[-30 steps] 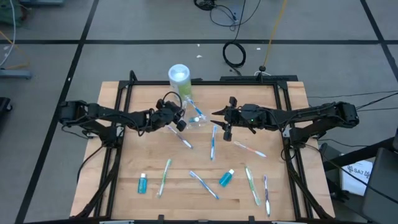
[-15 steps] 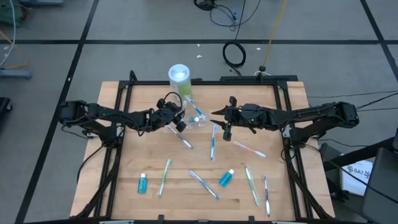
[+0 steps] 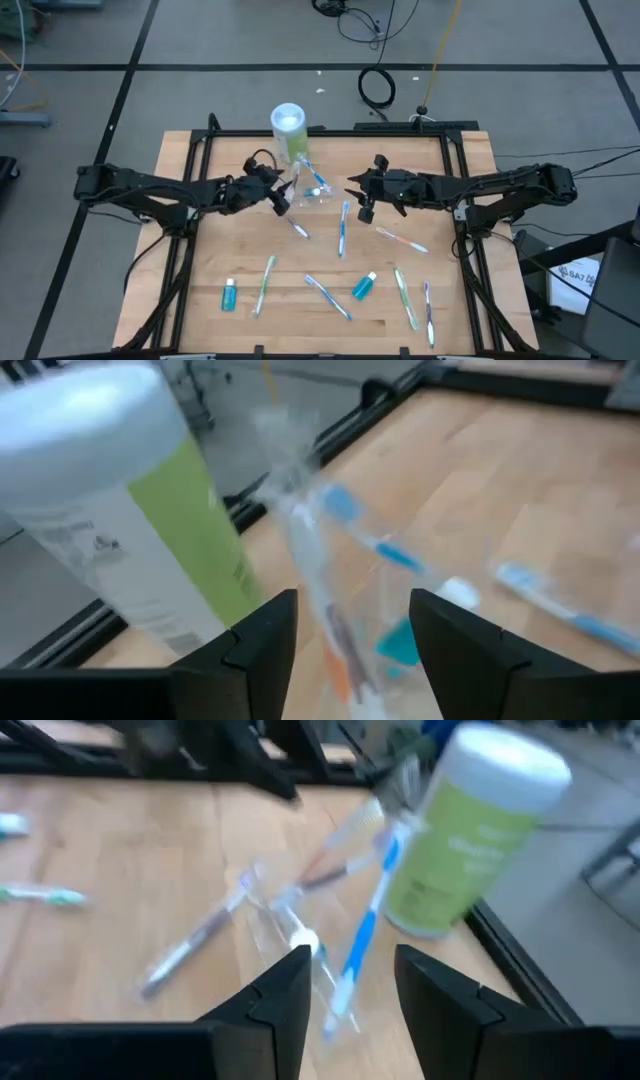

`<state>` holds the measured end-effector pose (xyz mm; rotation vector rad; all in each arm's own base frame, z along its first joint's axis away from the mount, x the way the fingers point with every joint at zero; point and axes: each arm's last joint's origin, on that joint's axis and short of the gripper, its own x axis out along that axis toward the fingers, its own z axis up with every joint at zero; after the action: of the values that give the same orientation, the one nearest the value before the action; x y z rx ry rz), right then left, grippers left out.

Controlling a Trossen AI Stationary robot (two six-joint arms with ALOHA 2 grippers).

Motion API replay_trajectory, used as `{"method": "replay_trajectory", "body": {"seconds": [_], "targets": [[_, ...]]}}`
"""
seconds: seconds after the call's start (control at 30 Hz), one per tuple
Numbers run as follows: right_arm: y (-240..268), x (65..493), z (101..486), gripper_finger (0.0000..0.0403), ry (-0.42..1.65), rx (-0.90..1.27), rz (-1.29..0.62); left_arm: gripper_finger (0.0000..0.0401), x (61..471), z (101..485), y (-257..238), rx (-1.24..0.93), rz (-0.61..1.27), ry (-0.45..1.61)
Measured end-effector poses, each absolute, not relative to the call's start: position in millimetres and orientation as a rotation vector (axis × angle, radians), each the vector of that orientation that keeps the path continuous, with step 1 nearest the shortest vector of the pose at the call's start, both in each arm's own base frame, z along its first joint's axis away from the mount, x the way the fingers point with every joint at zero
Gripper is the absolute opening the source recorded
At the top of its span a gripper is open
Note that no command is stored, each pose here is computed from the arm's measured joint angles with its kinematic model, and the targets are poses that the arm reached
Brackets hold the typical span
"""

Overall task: Pick & Place toothbrushing station
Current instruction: Put the left mouthwash into the center of the transparent organizer

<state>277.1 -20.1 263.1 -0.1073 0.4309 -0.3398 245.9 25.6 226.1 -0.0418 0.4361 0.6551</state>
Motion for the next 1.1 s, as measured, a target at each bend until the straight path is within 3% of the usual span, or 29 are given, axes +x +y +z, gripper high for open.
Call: {"method": "replay_trajectory", "body": {"seconds": [0.4, 0.6, 0.8, 0.97, 1.1], "targets": [[-28.4, 298.0, 233.6, 0.0141, 0.492, -0.072, -0.366, 0.017, 252.5, 236.6, -8.2, -0.032, 0.333, 0.359], [-36.7, 305.9, 220.8, 0.0141, 0.512, -0.075, -0.386, 0.0168, 277.6, 217.2, -12.5, 0.051, 0.308, 0.327], [-39.2, 305.4, 219.5, 0.0141, 0.523, -0.059, -0.377, 0.0166, 284.1, 193.2, -14.1, 0.064, 0.307, 0.438], [-33.4, 306.7, 219.0, 0.0141, 0.521, 0.0, -0.21, 0.0165, 274.6, 177.7, -23.6, -0.121, 0.344, 0.579], [-32.3, 305.7, 217.0, 0.0141, 0.538, 0.083, -0.215, 0.0165, 267.4, 170.5, -26.5, -0.367, 0.441, 0.628]]}}
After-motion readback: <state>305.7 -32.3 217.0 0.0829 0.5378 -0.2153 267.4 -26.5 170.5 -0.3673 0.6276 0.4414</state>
